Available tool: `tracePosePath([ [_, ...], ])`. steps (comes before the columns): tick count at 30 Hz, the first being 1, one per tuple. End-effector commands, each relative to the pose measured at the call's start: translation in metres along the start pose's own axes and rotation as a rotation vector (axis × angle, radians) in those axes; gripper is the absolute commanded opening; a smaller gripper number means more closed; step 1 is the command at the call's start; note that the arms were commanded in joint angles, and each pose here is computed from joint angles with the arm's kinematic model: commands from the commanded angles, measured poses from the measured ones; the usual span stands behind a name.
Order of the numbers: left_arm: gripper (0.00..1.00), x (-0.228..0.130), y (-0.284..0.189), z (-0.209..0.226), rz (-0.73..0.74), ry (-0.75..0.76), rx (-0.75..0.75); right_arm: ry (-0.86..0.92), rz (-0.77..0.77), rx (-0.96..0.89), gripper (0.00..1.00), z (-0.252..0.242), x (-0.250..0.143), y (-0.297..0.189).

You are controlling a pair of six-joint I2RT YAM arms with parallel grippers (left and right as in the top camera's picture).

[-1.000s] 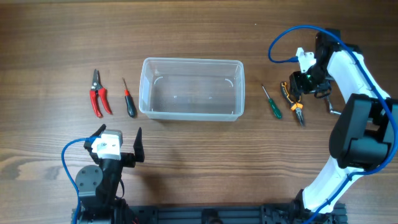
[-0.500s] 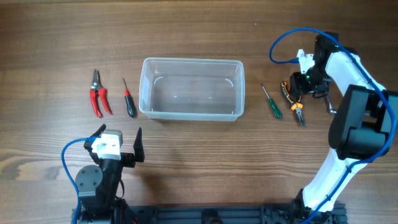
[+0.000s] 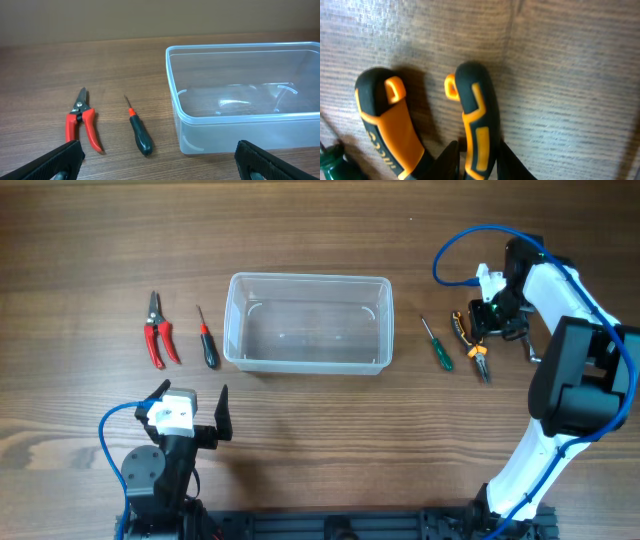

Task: Pack container
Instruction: 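Move the right gripper over the orange-black pliers and grasp them, then carry the pliers with the right gripper into the container and release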

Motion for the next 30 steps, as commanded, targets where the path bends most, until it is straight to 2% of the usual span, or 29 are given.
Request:
tracePosePath([
  [1, 1.00, -0.001, 0.000, -0.002, -0.005, 0.018, -0.018, 0.010, 0.025, 0.034, 0.18, 0.002, -0.004, 0.006],
  [5, 1.00, -0.001, 0.000, -0.002, -0.005, 0.018, -0.018, 0.013, 0.033, 0.052, 0.04, 0.004, -0.005, 0.006],
  [12, 1.00, -0.001, 0.000, -0.002, -0.005, 0.018, -0.018, 0.011, 0.000, 0.050, 0.04, 0.002, 0.006, -0.010],
  [15, 1.00, -0.001, 0.000, -0.002, -0.005, 0.018, -0.018, 0.007, -0.058, 0.034, 0.04, 0.000, 0.021, -0.036],
  [20, 1.00, -0.001, 0.000, -0.002, -0.005, 0.018, -0.018, 0.021, -0.193, -0.005, 0.04, -0.005, 0.049, -0.109],
  [23, 1.00, -0.001, 0.000, -0.002, -0.005, 0.018, -0.018, -0.003, -0.273, 0.040, 0.04, 0.003, 0.059, -0.147],
  [28, 1.00, -0.001, 0.000, -0.002, -0.005, 0.018, -0.018, -0.137, -0.437, 0.096, 0.04, 0.051, 0.074, -0.212],
  [30, 1.00, -0.001, 0.000, -0.002, -0.005, 0.018, -0.018, -0.281, -0.490, 0.096, 0.04, 0.092, 0.075, -0.231],
])
Point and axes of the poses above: each gripper's point midway between its finger pads, its own y axis out along the fingers, its own z axis along the line the jaws close on, x = y × z, the point moved 8 cm from there along -y, back along the fingers, and after that the axes turned 1 degree about -y, right-handed, at the moved point
